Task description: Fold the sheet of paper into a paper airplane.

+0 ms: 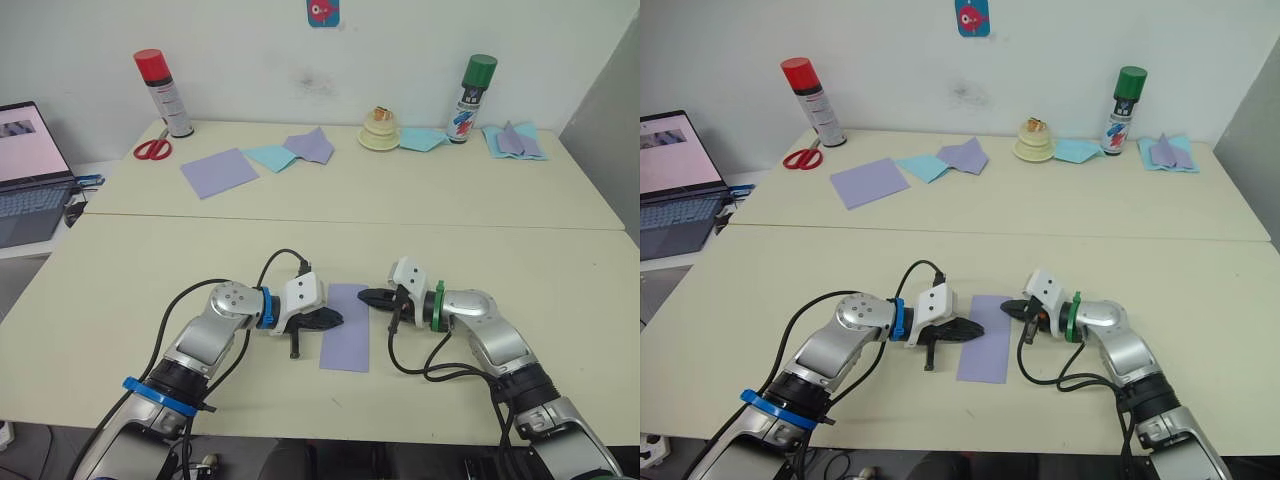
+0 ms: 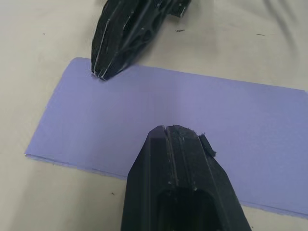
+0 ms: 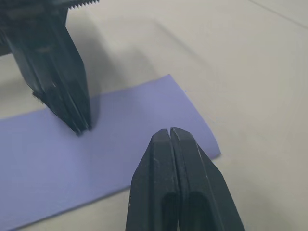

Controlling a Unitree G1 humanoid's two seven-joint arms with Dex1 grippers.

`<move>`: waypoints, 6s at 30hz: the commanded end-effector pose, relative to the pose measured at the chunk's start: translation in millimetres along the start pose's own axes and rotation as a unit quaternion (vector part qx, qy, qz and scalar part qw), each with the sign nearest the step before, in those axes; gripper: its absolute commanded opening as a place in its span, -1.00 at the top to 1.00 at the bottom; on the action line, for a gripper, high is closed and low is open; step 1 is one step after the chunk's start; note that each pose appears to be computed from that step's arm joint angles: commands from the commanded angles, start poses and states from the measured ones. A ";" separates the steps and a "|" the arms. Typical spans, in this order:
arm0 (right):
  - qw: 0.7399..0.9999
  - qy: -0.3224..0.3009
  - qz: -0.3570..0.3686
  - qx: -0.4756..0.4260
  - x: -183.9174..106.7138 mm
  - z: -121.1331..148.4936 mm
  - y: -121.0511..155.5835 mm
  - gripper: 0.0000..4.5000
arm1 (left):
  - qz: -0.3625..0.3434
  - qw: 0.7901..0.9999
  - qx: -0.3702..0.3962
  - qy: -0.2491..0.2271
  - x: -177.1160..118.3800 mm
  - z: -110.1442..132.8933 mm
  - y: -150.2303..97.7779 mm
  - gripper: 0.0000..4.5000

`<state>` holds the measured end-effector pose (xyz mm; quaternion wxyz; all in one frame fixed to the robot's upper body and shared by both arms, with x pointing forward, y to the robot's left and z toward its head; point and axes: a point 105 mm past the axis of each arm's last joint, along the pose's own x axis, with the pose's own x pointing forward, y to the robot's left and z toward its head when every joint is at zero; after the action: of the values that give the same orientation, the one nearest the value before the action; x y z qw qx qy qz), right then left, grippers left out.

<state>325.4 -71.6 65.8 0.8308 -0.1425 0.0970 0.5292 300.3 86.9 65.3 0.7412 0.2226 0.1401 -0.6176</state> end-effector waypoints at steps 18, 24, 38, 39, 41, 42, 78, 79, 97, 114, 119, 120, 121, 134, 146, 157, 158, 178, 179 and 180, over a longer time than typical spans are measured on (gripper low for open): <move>0.993 0.098 -0.070 0.002 -3.7 -36.9 -19.9 0.99 | -0.006 0.998 -0.025 0.051 -0.7 -27.8 -6.3 1.00; 0.992 0.086 -0.089 0.007 -5.0 -35.0 -22.7 0.99 | -0.004 0.998 -0.029 0.054 -1.4 -30.7 -6.8 1.00; 0.999 -0.039 0.021 -0.011 -9.6 12.1 21.7 0.99 | -0.007 0.998 -0.030 0.056 -2.8 -30.8 -6.7 1.00; 0.999 -0.033 0.029 -0.012 -8.8 9.4 25.2 0.99 | -0.008 0.998 -0.030 0.056 -2.8 -30.7 -6.7 1.00; 0.999 -0.015 0.034 -0.016 -6.3 2.3 29.0 0.99 | -0.008 0.998 -0.029 0.056 -2.7 -30.5 -6.7 1.00; 0.999 -0.004 0.033 -0.018 -5.2 -2.5 28.9 0.99 | -0.009 0.998 -0.029 0.056 -2.7 -30.4 -6.7 1.00; 0.999 -0.010 0.001 -0.040 2.8 -5.6 12.8 0.99 | -0.017 0.998 -0.027 0.062 -1.8 -33.4 -12.3 1.00; 0.999 0.000 0.014 -0.035 3.4 -10.2 17.8 0.99 | -0.018 0.998 -0.026 0.062 -1.6 -33.2 -12.3 1.00; 0.982 0.050 0.178 -0.044 -11.5 -38.6 104.7 0.99 | -0.024 0.997 -0.031 0.064 0.3 -35.6 -16.8 1.00; 0.987 0.008 0.157 -0.039 -26.0 -13.1 107.5 0.99 | -0.019 0.998 -0.034 0.048 0.8 -29.4 -15.2 1.00; 0.990 -0.027 0.132 -0.049 -37.4 25.2 86.9 0.99 | -0.005 1.000 -0.022 0.005 -12.8 1.4 -7.3 1.00; 0.991 -0.029 0.123 -0.052 -40.6 31.3 81.6 0.99 | -0.001 1.000 -0.016 -0.004 -19.1 10.0 -5.5 1.00; 0.991 -0.031 0.118 -0.053 -42.6 35.0 78.4 0.99 | 0.001 1.000 -0.013 -0.009 -23.3 15.2 -4.7 1.00; 0.993 -0.005 0.075 -0.088 -60.0 54.9 49.8 0.99 | -0.002 0.999 0.034 0.035 -51.9 15.7 -2.9 1.00; 0.993 0.012 0.076 -0.085 -64.0 54.1 52.3 0.99 | -0.008 0.999 0.033 0.026 -42.4 15.3 -1.8 1.00; 0.993 0.017 0.076 -0.086 -65.7 55.4 53.0 0.99 | -0.032 0.998 0.047 0.038 -29.6 9.5 -8.0 1.00; 0.993 0.017 0.076 -0.086 -65.7 55.4 53.0 0.99 | -0.033 0.998 0.046 0.037 -29.3 9.5 -8.1 1.00; 0.993 0.020 0.079 -0.082 -64.1 53.2 53.8 0.99 | -0.024 0.998 0.043 0.024 -28.1 10.8 -3.3 1.00; 0.993 0.020 0.080 -0.081 -64.1 53.0 54.0 0.99 | -0.025 0.998 0.046 0.022 -28.2 13.1 -3.3 1.00; 0.993 0.021 0.081 -0.081 -64.3 52.9 54.3 0.99 | -0.025 0.998 0.047 0.019 -28.3 15.8 -3.0 1.00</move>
<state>253.6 -90.4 118.7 0.7737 -0.2086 0.1011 0.5896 288.9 108.2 79.7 0.7091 0.2638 0.1541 -0.6355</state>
